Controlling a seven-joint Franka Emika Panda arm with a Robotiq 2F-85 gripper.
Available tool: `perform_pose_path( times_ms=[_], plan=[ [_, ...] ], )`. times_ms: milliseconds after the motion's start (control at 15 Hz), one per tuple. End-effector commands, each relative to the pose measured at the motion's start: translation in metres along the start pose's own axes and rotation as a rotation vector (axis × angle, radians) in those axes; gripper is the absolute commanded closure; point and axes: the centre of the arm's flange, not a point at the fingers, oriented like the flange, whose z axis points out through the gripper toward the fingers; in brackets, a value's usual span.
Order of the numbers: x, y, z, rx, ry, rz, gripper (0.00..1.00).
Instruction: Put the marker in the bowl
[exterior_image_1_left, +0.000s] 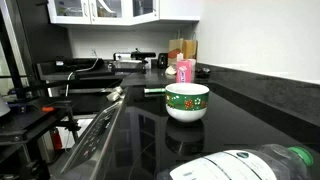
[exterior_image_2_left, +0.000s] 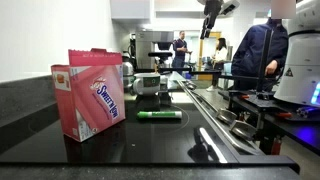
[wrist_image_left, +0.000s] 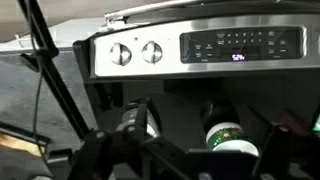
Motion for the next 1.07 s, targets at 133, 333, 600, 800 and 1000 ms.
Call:
perform_pose_path(
  times_ms=[133,333,600,800,1000],
  plan=[
    [0.0,0.0,0.0,0.0,0.0,0.0,0.0],
    [0.0,0.0,0.0,0.0,0.0,0.0,0.0],
    [0.009,-0.004,0.001,-0.001,-0.013,0.009,0.0],
    [0.032,-0.03,0.002,-0.021,-0.043,0.013,0.0],
    [0.057,-0.076,0.009,-0.013,-0.071,0.009,0.0]
  ],
)
